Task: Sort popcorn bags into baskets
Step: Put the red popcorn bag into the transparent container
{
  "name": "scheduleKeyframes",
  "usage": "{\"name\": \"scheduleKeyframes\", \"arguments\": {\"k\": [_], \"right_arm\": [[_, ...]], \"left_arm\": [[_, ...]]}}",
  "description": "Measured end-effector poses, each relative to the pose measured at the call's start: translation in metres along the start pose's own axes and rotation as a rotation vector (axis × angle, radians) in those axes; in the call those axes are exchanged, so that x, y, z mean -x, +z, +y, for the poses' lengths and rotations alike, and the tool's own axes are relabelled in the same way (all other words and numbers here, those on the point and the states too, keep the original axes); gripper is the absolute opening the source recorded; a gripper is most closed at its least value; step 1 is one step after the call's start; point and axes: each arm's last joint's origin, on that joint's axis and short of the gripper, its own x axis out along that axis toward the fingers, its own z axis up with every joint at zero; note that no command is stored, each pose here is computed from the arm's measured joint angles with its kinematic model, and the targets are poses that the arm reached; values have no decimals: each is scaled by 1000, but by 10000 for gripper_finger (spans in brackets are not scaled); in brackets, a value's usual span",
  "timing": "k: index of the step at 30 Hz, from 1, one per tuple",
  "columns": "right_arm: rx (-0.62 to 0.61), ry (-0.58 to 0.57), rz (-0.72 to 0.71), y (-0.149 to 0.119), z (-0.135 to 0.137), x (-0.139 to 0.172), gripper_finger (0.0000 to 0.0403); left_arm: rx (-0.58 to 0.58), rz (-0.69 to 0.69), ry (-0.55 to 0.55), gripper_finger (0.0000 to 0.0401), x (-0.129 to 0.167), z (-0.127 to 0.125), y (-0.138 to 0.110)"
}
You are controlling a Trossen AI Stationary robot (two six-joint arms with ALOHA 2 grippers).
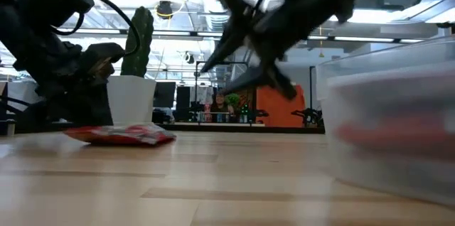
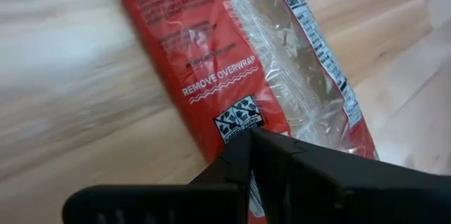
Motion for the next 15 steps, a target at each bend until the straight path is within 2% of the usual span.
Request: {"name": "scheduleKeyframes", "arguments": {"k": [5, 9, 15], "right_arm": [[-110, -27, 13, -3, -22, -33, 221], [-126, -39, 64, -3, -28, -52, 220], [-137, -46, 125, -4, -32, -72, 223]], "left_arm": [[30, 6, -67, 0, -18, -6, -8], [3, -6, -100, 0, -31, -13, -13], [-28, 1, -78, 0, -36, -23, -12]]}}
